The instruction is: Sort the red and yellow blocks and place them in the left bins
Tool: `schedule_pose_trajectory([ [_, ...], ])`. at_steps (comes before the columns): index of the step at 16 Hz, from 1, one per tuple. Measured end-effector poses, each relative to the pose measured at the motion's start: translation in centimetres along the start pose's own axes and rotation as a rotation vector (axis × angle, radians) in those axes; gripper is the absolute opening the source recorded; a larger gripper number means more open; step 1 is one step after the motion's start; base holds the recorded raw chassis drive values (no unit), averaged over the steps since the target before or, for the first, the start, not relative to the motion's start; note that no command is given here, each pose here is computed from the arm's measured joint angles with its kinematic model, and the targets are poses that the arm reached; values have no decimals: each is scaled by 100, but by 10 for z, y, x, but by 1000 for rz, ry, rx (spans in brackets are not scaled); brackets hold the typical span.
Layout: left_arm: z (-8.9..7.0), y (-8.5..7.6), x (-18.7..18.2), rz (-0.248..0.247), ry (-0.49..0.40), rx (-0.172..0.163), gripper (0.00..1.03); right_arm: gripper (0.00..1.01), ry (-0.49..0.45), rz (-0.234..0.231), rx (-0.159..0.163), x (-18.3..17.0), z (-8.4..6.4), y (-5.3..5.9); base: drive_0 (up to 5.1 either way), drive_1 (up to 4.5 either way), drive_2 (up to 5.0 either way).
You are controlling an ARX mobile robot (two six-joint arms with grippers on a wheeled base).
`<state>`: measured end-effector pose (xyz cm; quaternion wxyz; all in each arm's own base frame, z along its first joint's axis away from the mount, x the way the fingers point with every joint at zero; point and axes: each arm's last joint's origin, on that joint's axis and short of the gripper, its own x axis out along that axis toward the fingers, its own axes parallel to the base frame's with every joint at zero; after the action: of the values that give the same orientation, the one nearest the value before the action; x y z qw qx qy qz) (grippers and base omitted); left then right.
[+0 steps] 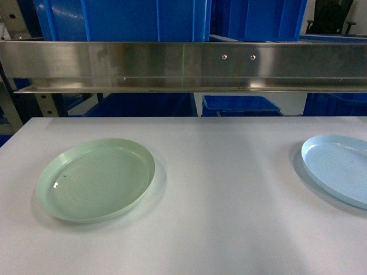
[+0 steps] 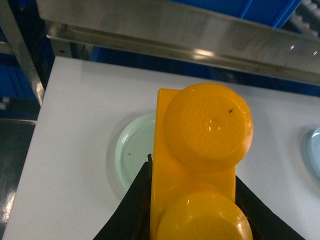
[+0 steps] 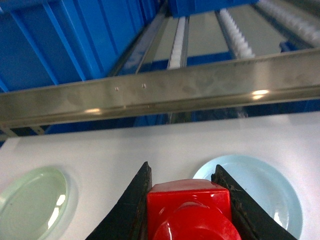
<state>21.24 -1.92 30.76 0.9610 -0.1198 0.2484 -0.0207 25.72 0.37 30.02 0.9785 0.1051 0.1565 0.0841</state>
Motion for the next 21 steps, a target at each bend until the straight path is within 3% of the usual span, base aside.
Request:
schedule_pose_trajectory([
  [3, 10, 3, -56, 0, -61, -62, 26, 29, -108, 52, -18, -59, 18, 10, 0, 0, 0],
  [6, 4, 4, -71, 19, -36, -90, 26, 29, -115, 74, -22, -69, 20, 15, 0, 0, 0],
  [9, 2, -6, -69, -24, -25, -90, 26, 29, -112, 54, -10, -65, 21, 14, 0, 0, 0],
  [16, 3, -5, -69, -11, -29, -96, 26, 29, -112, 55, -10, -65, 21, 15, 0, 0, 0],
  [21, 3, -5, -69, -12, -26, -97, 26, 29, -113, 57, -7, -65, 21, 16, -477, 225, 300],
])
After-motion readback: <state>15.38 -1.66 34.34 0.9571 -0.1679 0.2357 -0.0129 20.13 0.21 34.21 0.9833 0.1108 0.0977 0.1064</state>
